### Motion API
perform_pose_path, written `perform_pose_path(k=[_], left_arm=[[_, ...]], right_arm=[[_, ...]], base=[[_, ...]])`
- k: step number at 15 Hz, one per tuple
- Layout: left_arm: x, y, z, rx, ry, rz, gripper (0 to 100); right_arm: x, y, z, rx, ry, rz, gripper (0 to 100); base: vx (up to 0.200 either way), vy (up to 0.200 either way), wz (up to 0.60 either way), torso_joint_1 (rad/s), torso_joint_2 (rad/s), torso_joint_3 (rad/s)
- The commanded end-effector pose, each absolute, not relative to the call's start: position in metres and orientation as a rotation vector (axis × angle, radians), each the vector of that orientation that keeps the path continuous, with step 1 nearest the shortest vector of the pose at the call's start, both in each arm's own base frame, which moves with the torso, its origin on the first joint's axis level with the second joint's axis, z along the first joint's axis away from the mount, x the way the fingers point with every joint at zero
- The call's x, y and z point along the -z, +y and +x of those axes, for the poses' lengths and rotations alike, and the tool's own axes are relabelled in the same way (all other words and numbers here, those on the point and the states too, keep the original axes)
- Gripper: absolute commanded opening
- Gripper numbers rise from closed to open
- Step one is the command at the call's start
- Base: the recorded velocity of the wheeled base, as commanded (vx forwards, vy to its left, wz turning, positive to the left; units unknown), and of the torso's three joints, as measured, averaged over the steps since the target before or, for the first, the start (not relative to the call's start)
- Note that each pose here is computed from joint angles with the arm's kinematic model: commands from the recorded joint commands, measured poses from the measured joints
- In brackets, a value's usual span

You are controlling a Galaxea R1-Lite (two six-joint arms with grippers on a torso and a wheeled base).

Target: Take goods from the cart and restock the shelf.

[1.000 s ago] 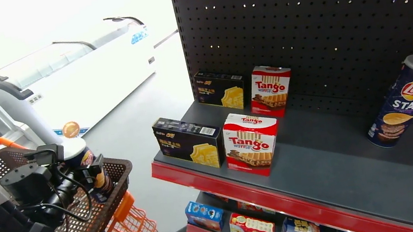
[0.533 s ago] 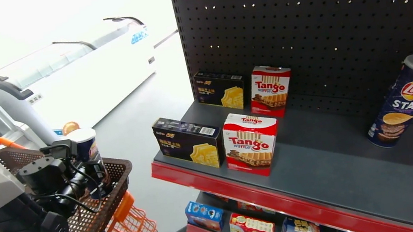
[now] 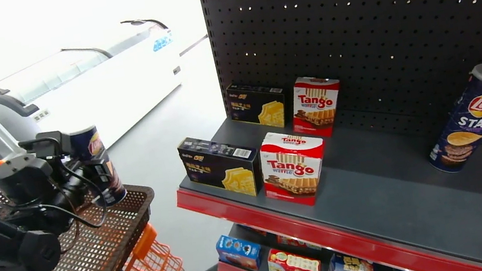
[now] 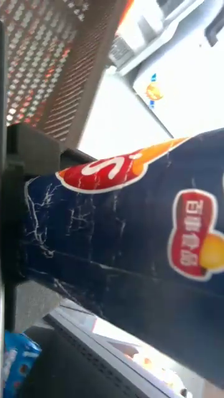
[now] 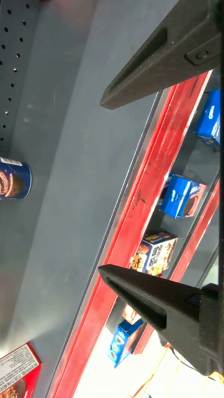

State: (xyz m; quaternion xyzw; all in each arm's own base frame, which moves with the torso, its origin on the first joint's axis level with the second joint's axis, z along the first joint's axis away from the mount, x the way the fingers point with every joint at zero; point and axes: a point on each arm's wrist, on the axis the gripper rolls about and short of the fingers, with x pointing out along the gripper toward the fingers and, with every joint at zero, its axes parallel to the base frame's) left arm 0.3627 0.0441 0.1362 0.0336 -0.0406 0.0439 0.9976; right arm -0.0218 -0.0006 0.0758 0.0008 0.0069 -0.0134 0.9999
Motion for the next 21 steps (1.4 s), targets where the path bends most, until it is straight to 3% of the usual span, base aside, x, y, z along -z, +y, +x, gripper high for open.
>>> perform_pose_path(k=[1, 5, 8, 9, 12, 14, 16, 19, 21], left_arm=[[-0.196, 0.026, 0.335, -0.020, -0.208, 0.074, 0], [-0.230, -0.007, 0.304, 0.092, -0.254, 0.051, 0], [-0.231, -0.029, 0.260, 0.192, -0.232, 0.042, 0], [-0.223, -0.037, 0.244, 0.243, -0.174, 0.040, 0], [-0.227, -0.043, 0.215, 0.327, -0.141, 0.037, 0], [-0.222, -0.044, 0.214, 0.405, -0.121, 0.040, 0], [-0.223, -0.040, 0.214, 0.394, -0.141, 0.047, 0], [-0.244, -0.045, 0.232, 0.395, -0.214, 0.047, 0], [-0.258, -0.066, 0.236, 0.473, -0.272, 0.038, 0]], right_arm=[[-0.076, -0.001, -0.022, 0.028, 0.015, 0.003, 100], [-0.076, -0.001, -0.022, 0.028, 0.015, 0.001, 100], [-0.076, -0.001, -0.022, 0.028, 0.014, 0.001, 100], [-0.076, -0.001, -0.022, 0.028, 0.015, 0.001, 100], [-0.076, -0.001, -0.022, 0.028, 0.015, 0.001, 100], [-0.076, -0.001, -0.022, 0.028, 0.015, 0.001, 100], [-0.076, -0.001, -0.022, 0.028, 0.014, 0.001, 100], [-0.076, -0.001, -0.022, 0.028, 0.015, 0.001, 100], [-0.076, -0.001, -0.022, 0.028, 0.014, 0.001, 100]], base=[[0.000, 0.000, 0.00, 0.000, 0.00, 0.000], [0.000, 0.000, 0.00, 0.000, 0.00, 0.000], [0.000, 0.000, 0.00, 0.000, 0.00, 0.000], [0.000, 0.000, 0.00, 0.000, 0.00, 0.000], [0.000, 0.000, 0.00, 0.000, 0.00, 0.000], [0.000, 0.000, 0.00, 0.000, 0.00, 0.000], [0.000, 0.000, 0.00, 0.000, 0.00, 0.000], [0.000, 0.000, 0.00, 0.000, 0.00, 0.000], [0.000, 0.000, 0.00, 0.000, 0.00, 0.000]])
